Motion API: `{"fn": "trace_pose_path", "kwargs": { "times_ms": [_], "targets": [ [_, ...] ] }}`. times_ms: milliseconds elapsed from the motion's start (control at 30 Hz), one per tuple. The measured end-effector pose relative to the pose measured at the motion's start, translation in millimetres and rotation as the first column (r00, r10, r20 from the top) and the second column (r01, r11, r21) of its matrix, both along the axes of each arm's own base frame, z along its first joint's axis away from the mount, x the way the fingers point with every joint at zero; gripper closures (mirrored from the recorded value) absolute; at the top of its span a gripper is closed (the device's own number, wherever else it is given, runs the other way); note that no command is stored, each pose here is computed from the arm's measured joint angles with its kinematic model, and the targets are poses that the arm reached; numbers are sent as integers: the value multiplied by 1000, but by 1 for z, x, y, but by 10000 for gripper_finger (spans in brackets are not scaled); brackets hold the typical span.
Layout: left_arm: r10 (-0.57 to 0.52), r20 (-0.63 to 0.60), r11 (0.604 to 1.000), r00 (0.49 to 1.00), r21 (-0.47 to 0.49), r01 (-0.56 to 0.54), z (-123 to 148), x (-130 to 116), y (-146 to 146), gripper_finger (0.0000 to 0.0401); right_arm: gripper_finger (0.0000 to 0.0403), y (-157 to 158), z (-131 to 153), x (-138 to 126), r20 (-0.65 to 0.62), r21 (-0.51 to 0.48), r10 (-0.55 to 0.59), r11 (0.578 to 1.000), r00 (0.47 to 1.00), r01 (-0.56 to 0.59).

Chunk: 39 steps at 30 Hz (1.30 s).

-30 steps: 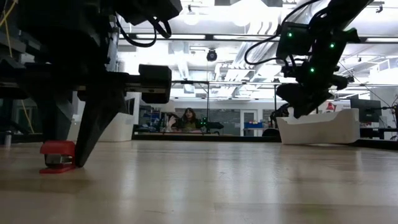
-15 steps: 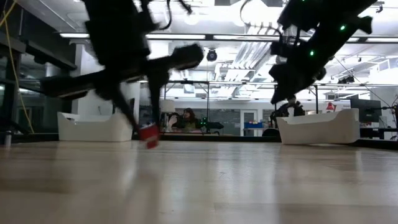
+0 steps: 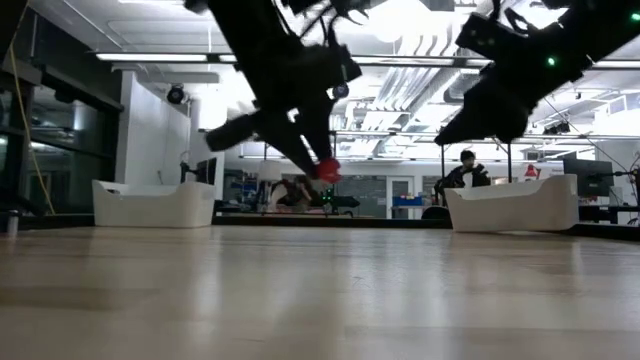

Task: Pick and place Stapler, Stapler remover, tape
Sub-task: Put the red stapler into the right white bin

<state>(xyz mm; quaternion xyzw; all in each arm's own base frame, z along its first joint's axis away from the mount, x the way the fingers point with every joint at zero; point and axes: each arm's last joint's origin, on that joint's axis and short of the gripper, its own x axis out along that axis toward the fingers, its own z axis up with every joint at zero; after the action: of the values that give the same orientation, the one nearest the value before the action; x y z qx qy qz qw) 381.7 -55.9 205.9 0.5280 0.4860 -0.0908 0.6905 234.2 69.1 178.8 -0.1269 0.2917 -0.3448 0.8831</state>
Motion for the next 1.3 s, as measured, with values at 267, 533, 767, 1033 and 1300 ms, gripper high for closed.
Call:
{"fn": "trace_pose_path", "kwargs": {
  "times_ms": [267,533,767,1033,1300],
  "targets": [
    [111,109,991,988,-85,-102,5,12,33,329,242,26,-44,27,-53,-110,94,989,994,-99],
    [125,188,987,974,-124,-102,9,18,37,323,242,23,-63,56,31,-180,102,979,994,-95],
    [130,234,984,964,-150,-96,12,21,36,322,242,11,-58,69,89,-165,144,978,985,-128],
    [140,238,982,961,-159,-103,12,21,36,321,242,10,-53,72,118,-180,150,975,982,-128],
    [150,246,979,958,-169,-110,12,21,36,321,262,10,-52,73,114,-190,166,971,979,-143]
  ]
}}
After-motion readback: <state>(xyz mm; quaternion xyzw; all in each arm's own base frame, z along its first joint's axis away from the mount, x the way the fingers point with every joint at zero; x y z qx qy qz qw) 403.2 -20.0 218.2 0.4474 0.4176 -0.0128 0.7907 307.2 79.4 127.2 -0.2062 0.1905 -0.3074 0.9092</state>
